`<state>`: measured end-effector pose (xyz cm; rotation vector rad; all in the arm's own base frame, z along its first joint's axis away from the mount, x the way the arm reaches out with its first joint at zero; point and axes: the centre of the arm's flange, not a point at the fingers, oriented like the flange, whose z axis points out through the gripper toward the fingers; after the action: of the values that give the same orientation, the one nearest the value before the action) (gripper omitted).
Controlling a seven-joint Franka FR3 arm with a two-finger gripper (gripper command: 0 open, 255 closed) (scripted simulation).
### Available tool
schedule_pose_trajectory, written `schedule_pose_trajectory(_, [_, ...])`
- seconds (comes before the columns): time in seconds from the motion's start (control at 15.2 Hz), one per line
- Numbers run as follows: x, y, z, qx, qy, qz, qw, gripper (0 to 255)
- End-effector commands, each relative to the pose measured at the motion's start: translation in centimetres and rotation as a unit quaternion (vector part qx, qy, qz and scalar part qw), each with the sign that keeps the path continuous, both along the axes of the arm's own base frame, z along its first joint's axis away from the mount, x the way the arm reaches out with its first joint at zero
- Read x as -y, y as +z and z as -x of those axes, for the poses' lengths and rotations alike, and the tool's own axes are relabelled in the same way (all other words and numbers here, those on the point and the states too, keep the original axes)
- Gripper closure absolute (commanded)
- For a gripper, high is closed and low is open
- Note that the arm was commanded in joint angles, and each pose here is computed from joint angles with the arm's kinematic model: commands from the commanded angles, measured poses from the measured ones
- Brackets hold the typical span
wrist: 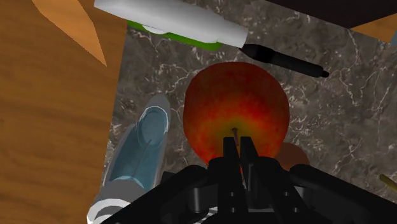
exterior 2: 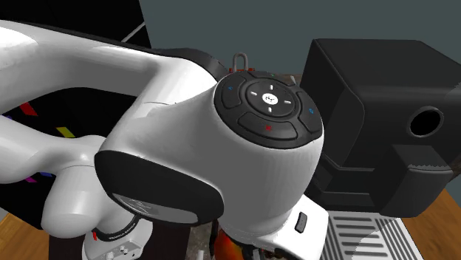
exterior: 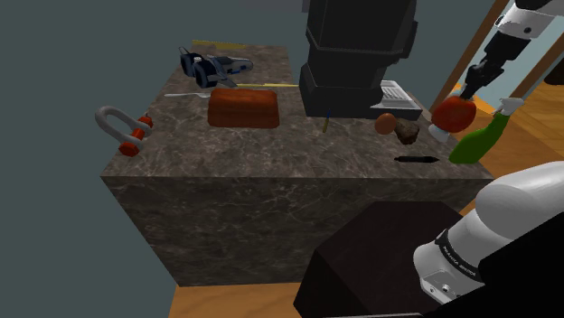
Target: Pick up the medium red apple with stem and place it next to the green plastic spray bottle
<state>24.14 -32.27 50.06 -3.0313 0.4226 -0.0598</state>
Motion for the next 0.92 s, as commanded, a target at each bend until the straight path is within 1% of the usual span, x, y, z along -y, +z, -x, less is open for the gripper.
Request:
schedule_pose_trajectory(0.0, [0.0,-1.0,0.0,0.000,0.000,0.000,1.0000,255])
schedule_pose_trajectory(0.86, [0.0,-7.9,0.0,0.000,0.000,0.000,1.0000,255])
